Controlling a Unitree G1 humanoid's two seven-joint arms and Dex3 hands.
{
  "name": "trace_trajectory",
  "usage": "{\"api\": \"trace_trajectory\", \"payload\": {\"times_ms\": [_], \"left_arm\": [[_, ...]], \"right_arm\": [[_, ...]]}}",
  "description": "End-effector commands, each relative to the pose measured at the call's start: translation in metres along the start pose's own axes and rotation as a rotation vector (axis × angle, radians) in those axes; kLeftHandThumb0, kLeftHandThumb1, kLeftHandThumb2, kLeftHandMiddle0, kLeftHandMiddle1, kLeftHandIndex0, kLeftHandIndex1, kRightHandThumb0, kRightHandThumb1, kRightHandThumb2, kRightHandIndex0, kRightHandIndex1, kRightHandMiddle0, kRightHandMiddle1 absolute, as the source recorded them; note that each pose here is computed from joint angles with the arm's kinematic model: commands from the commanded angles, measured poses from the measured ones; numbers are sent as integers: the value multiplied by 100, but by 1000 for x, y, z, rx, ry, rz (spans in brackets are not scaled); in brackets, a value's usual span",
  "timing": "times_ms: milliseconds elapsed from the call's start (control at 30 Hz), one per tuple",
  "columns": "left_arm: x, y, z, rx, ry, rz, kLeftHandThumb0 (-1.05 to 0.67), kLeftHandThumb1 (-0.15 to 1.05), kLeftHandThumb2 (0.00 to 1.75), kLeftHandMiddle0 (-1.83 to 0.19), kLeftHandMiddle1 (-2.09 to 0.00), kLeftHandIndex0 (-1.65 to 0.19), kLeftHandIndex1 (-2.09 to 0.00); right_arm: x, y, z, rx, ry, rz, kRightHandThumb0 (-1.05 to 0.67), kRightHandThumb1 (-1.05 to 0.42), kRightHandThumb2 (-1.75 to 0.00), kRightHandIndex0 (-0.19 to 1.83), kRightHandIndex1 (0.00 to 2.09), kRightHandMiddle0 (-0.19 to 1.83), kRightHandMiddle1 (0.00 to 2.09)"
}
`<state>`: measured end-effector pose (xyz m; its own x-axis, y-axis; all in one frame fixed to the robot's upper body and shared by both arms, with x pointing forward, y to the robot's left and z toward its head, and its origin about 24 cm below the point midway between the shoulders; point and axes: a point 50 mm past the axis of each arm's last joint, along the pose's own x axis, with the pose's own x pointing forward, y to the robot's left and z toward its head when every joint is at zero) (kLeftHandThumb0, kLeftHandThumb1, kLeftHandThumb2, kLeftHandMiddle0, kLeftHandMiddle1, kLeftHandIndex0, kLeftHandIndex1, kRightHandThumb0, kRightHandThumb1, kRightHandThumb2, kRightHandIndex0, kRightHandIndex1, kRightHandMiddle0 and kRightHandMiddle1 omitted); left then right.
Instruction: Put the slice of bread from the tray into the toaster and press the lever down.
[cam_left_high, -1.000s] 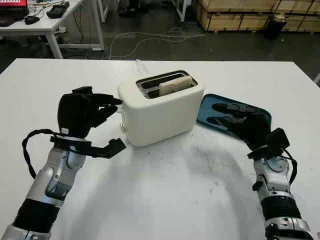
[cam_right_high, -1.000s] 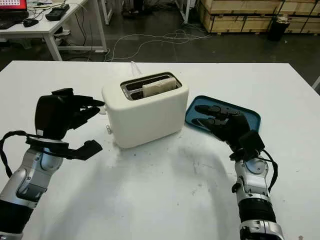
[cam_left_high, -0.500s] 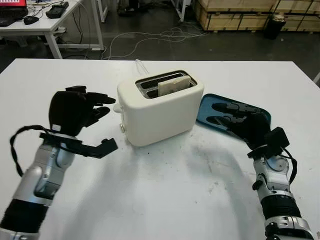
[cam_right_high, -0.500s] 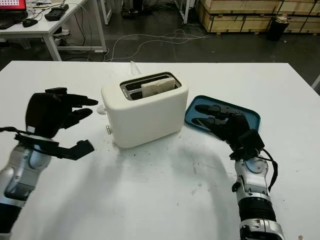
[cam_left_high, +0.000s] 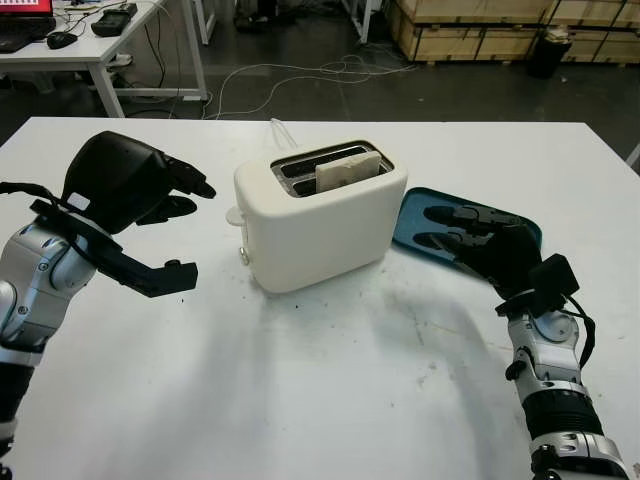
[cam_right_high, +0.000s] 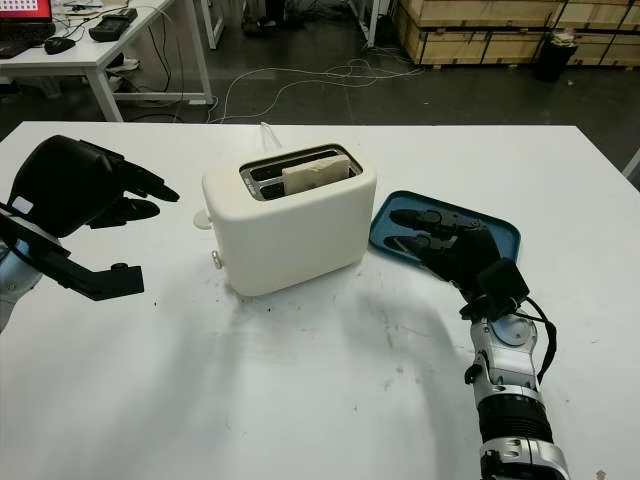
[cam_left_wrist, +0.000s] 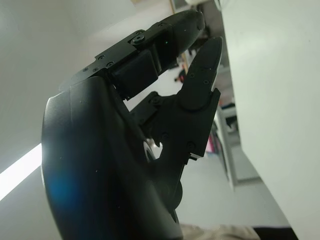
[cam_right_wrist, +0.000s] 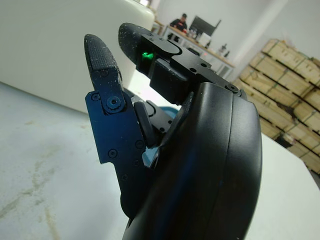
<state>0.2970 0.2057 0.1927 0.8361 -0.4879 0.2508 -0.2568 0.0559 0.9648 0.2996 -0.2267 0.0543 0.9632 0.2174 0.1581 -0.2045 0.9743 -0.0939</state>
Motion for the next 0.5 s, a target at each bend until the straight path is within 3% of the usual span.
{"api": "trace_trajectory", "payload": {"times_ms": [0, 467], "left_arm": [[6, 3, 4, 8, -37, -5, -34, 83, 0, -112, -111, -124, 0], [18, -4, 8, 9, -107, -40, -35, 81, 0, -109, -134, -121, 0]], "right_arm": [[2, -3, 5, -19, -22, -3, -52, -83, 0, 116, 1, 107, 0], [2, -3, 4, -10, -13, -4, -52, -82, 0, 116, 0, 108, 0]]}}
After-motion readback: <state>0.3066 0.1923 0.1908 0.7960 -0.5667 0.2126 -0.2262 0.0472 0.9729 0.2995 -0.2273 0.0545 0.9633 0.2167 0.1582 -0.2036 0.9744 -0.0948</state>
